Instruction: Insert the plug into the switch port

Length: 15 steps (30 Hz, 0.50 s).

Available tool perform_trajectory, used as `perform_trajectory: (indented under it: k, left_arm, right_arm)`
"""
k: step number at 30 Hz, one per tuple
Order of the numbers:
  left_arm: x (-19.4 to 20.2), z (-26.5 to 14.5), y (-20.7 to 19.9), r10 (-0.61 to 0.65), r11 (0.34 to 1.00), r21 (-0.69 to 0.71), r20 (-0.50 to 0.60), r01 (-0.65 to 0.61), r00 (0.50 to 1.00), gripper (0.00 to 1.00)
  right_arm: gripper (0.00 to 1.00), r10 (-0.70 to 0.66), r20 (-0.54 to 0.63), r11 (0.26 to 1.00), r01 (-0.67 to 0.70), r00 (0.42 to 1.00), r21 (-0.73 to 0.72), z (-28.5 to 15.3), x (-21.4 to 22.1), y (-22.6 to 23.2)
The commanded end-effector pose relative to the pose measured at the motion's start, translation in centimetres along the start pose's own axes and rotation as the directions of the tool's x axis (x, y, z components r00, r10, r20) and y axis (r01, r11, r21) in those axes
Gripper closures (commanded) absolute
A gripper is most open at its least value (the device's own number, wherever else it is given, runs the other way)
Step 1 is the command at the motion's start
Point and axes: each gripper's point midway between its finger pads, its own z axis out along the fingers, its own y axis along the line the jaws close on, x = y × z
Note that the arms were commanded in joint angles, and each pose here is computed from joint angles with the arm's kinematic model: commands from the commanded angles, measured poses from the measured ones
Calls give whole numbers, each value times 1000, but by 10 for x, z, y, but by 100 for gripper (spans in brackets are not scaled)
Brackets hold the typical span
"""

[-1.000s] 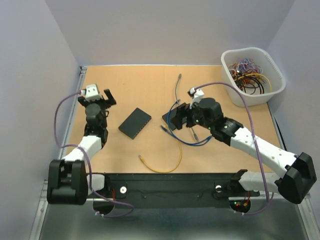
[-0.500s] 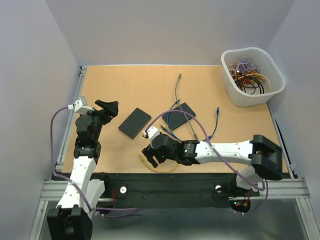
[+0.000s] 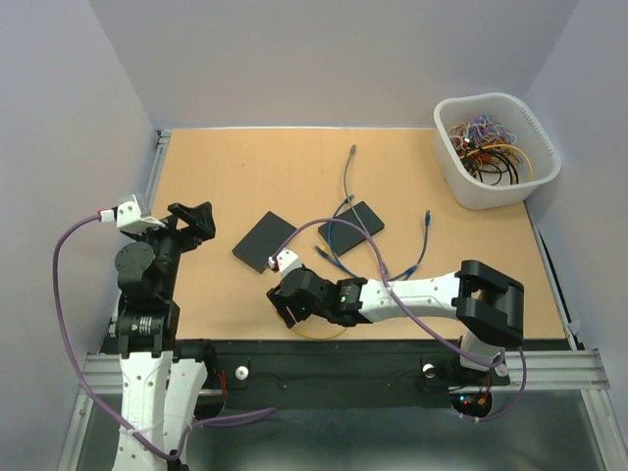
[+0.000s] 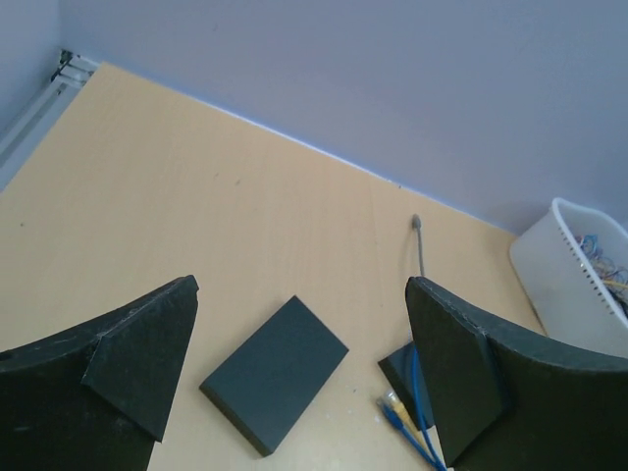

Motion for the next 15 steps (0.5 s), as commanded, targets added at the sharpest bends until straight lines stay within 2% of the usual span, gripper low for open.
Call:
perform_trajectory:
  k: [1, 15]
  left_arm:
    - [17, -1, 11, 54, 998, -27, -57, -56, 997, 1]
    - [19, -2, 10, 45, 999, -19, -59, -46, 997, 2]
  right_arm:
    - [33, 52, 48, 999, -52, 997, -6, 5, -12, 9]
    - [40, 29, 0, 1000, -29, 1000, 5, 26, 6, 15]
